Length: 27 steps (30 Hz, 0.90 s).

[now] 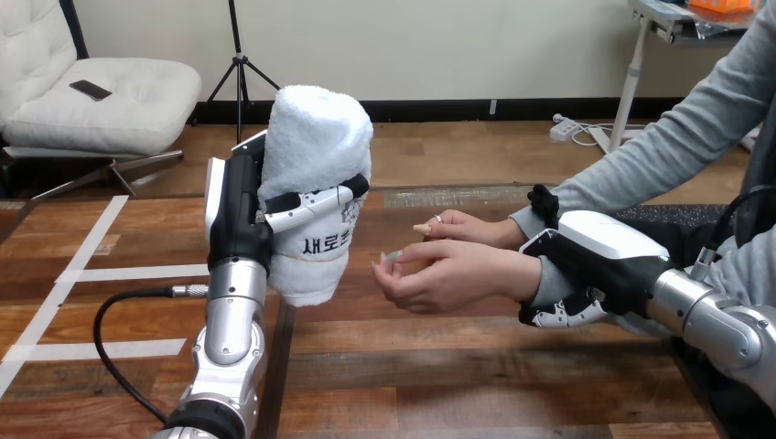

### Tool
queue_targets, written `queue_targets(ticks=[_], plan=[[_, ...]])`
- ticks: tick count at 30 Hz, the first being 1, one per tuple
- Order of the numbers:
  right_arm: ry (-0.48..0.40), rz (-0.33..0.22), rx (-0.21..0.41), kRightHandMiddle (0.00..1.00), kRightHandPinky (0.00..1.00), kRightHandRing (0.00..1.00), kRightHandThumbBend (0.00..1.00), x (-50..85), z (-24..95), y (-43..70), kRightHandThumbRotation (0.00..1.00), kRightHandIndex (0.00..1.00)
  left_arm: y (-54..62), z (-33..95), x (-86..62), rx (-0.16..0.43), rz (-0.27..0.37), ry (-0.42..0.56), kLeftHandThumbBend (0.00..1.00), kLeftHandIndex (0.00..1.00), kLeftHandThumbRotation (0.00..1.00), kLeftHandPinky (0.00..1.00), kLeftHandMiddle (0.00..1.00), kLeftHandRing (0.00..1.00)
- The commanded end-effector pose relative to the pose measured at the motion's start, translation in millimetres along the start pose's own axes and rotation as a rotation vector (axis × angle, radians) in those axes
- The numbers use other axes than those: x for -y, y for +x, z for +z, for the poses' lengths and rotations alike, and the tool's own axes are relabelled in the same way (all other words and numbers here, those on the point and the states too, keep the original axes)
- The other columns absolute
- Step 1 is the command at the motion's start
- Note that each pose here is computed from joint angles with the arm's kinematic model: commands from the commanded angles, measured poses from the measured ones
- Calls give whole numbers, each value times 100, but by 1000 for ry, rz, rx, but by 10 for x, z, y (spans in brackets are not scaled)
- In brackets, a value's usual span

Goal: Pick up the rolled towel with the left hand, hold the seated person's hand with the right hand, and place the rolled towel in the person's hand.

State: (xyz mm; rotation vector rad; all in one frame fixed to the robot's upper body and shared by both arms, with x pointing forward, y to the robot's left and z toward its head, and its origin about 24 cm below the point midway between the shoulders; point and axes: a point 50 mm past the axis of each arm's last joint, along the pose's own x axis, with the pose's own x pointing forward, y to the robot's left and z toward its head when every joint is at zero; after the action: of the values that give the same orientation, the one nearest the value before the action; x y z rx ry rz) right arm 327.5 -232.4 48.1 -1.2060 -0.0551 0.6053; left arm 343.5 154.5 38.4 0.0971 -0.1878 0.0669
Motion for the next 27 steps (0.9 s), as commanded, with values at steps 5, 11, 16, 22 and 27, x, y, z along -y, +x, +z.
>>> queue_targets(ticks=[5,11,16,22,27], plan=[[-51,-85,107,40,30,34,48,307,258,191,1,45,219,328,115,133,-19,-29,60,41,0,37,42,40],[-56,-85,112,41,31,35,48,320,279,205,1,46,220,330,126,133,-18,-22,60,41,0,36,42,39],[-63,-85,120,41,32,36,48,328,299,218,1,46,223,331,135,130,-18,-22,60,41,0,36,42,39],[-63,-94,135,41,32,36,49,334,327,230,1,46,225,335,145,131,-20,-20,60,41,0,36,42,39],[-62,-95,138,41,31,35,49,336,339,241,0,46,226,335,153,129,-19,-20,60,42,0,37,42,40]])
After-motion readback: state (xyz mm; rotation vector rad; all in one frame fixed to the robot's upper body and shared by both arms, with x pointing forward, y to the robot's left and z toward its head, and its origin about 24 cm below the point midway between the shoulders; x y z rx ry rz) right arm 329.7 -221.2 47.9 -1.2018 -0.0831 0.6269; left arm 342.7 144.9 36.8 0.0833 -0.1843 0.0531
